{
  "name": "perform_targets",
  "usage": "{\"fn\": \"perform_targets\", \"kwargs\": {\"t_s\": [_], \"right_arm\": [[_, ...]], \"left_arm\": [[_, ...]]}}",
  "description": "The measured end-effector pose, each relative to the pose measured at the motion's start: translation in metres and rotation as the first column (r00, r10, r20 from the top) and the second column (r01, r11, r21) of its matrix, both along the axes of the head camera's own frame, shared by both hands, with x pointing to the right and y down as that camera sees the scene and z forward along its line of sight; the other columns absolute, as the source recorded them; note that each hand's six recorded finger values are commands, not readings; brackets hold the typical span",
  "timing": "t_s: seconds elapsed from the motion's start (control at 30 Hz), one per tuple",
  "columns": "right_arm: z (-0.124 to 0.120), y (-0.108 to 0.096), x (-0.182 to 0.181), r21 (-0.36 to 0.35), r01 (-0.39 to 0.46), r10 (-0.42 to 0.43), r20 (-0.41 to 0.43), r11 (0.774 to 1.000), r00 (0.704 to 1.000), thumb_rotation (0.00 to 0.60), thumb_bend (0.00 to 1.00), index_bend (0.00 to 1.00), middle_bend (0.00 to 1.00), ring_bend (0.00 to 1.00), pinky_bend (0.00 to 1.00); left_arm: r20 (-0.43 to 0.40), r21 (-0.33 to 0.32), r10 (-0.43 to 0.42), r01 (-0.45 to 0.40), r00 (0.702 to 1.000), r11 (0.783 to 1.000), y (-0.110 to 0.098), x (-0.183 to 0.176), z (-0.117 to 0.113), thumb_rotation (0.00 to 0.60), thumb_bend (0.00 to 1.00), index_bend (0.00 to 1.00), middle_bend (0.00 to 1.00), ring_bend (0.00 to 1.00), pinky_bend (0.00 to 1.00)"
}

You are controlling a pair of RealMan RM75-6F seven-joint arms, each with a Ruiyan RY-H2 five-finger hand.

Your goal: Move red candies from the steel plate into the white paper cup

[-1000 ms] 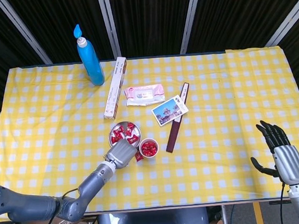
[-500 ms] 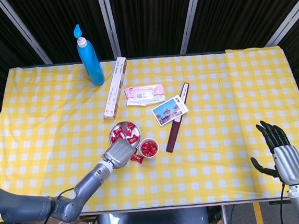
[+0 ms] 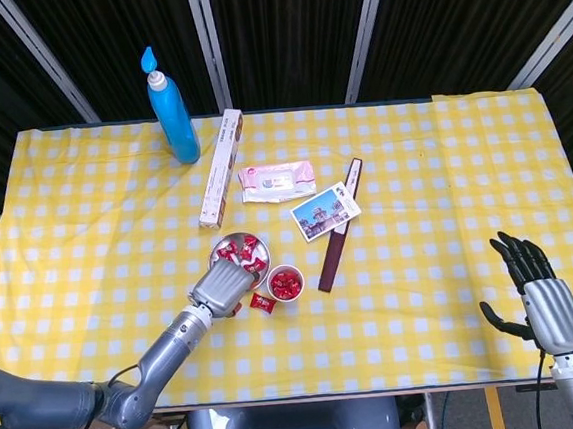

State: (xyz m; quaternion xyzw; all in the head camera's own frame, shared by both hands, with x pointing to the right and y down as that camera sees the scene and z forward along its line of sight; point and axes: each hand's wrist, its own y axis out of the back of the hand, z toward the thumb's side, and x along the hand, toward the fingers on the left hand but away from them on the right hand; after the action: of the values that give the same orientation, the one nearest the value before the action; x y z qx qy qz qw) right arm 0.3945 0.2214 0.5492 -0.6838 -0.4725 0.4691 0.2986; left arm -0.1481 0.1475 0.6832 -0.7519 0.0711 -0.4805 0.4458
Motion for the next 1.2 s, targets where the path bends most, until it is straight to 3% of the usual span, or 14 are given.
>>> {"fn": "perform_targets", "kwargs": {"t_s": [0.47,1.2], "right_arm": [[-0.001,-0.001,0.001,0.001,-0.002,0.002,0.007,1.0,1.0,0.6,0.39,0.0,0.0,0.0,0.0],[-0.001,-0.001,0.0,0.003,0.001,-0.001,0.006,1.0,1.0,0.6,0.39,0.0,0.0,0.0,0.0]], "left_arm": [[0.004,-0.012,0.008,-0.008,1.0,1.0,0.011,0.025,0.016,0.6,0.33,0.44,0.97,0.99,0.98],[0.013,-0.027,0.019,-0.019,1.0,0.999,0.018,0.03,0.022,0.6,0.33,0.47,0.97,0.99,0.98]]}}
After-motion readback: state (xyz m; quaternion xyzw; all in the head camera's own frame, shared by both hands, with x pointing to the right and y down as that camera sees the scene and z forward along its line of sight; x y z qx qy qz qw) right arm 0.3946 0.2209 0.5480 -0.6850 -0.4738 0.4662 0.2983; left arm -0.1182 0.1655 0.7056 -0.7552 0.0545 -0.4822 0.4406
